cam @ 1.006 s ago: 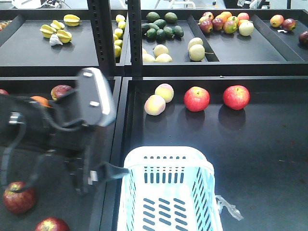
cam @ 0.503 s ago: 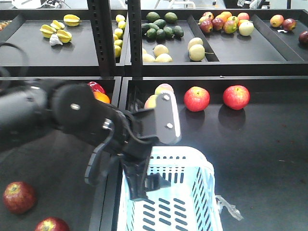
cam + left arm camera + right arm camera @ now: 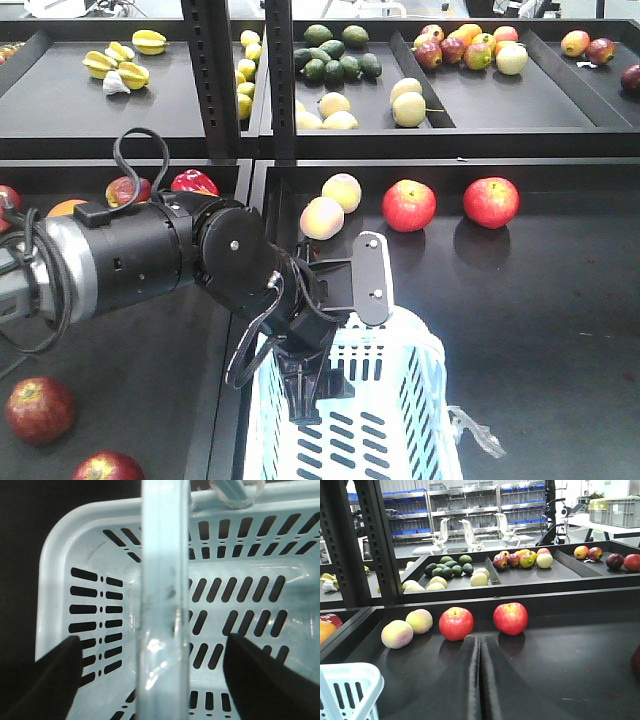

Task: Pick three apples into basket with both arms
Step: 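Reach the left gripper over the blue basket and grasp its handle, then lift the blue basket by its handle with the left gripper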

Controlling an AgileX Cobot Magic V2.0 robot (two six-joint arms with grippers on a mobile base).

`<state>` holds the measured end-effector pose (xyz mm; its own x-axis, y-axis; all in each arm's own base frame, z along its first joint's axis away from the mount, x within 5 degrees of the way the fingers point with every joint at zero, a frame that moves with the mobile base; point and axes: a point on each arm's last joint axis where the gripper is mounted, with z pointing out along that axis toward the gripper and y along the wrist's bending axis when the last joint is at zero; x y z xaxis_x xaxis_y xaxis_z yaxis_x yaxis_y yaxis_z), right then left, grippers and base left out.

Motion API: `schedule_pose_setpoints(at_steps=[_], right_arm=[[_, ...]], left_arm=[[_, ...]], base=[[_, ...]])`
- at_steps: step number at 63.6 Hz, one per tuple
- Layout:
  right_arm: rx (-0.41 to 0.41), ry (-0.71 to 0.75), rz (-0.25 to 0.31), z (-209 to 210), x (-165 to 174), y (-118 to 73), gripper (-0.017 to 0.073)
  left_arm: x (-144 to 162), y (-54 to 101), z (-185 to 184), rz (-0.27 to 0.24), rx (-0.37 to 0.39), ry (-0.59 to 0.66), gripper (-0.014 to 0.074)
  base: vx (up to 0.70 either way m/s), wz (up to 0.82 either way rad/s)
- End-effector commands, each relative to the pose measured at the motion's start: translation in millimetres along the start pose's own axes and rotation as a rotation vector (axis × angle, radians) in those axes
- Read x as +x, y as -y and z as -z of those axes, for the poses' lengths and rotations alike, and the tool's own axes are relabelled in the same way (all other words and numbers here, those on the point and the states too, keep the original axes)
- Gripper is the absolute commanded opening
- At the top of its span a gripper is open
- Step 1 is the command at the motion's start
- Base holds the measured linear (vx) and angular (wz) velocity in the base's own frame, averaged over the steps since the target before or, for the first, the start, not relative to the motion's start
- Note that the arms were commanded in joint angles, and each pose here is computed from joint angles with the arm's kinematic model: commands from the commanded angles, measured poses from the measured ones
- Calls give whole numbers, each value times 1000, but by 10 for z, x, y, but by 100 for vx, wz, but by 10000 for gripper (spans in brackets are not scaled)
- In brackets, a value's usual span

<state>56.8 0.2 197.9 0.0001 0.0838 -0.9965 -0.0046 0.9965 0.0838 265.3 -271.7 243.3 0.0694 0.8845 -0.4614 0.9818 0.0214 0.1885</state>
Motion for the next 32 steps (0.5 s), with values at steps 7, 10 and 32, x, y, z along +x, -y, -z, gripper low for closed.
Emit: schedule_pose_setpoints(at_steps=[7,10,32], right_arm=[[-1,71,10,4,-24,0,-9],[-1,71,10,4,-24,0,-9],[-1,71,10,4,-24,0,-9]], left_arm=[[-152,-43,234,-1,-71,81,333],[-151,-41,234,-1,-69,80,265],[-184,-14,313,-12,-5,53,-8]], base=[[0,0],[0,0],[0,0]])
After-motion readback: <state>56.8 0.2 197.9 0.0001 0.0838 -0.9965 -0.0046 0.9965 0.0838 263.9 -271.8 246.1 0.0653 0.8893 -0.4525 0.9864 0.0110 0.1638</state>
